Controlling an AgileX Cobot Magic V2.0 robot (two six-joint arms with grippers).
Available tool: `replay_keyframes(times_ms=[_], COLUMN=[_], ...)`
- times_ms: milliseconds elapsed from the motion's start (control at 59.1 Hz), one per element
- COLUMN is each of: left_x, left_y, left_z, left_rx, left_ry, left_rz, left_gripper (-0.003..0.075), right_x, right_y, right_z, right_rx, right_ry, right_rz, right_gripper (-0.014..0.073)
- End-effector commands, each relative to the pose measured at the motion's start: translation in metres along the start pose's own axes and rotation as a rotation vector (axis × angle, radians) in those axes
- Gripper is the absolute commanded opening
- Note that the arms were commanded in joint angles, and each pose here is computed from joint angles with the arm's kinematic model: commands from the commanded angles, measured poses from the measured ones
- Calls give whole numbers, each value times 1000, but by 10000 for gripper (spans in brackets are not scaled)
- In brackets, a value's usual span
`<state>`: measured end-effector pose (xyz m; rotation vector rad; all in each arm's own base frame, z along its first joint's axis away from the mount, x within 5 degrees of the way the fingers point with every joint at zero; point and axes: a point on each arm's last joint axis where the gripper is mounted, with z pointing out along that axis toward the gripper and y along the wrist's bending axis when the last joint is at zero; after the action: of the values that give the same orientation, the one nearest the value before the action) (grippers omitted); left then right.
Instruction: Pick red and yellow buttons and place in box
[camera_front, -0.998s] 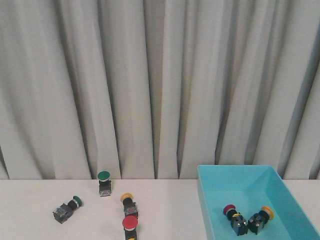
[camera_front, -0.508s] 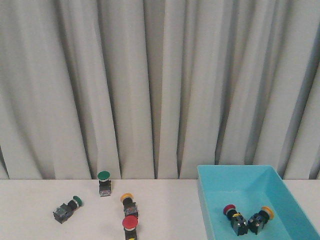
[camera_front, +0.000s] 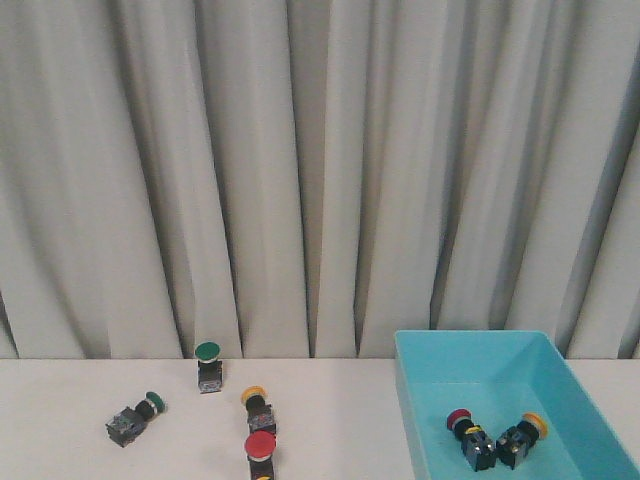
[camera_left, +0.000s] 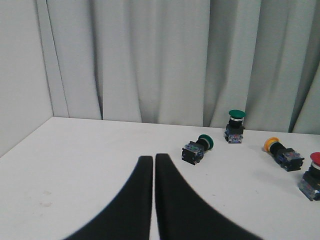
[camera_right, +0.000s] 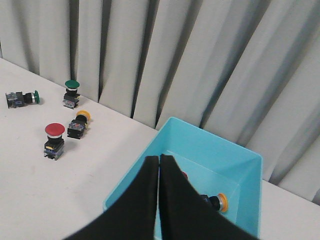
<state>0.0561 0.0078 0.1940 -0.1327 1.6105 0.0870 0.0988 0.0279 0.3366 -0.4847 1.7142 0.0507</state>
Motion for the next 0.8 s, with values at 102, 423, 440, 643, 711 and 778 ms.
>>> replay_keyframes(times_ms=[102,423,440,643,711,778], left_x=[-7,-7,-7,-7,-7,-7], left_y=[0,0,0,0,0,0], left_z=[-1,-1,-1,-1,-1,-1], left_rx=[3,3,3,3,3,3], left_ry=[-85,-85,-85,-85,-85,-85], left_rz=[-17,-17,-17,-17,-17,-17], left_gripper=[-6,-6,-6,-6,-6,-6], right_x=[-12,-12,-12,-12,-11,-6], right_y=[-6,-6,-6,-6,-6,-5], right_z=[-2,-2,-2,-2,-2,-2], right_rx=[54,54,54,54,53,53], right_ry=[-65,-64,-64,-64,-61,-56], right_rz=[13,13,13,13,14,18], right_gripper=[-4,-4,-4,-4,-4,-4])
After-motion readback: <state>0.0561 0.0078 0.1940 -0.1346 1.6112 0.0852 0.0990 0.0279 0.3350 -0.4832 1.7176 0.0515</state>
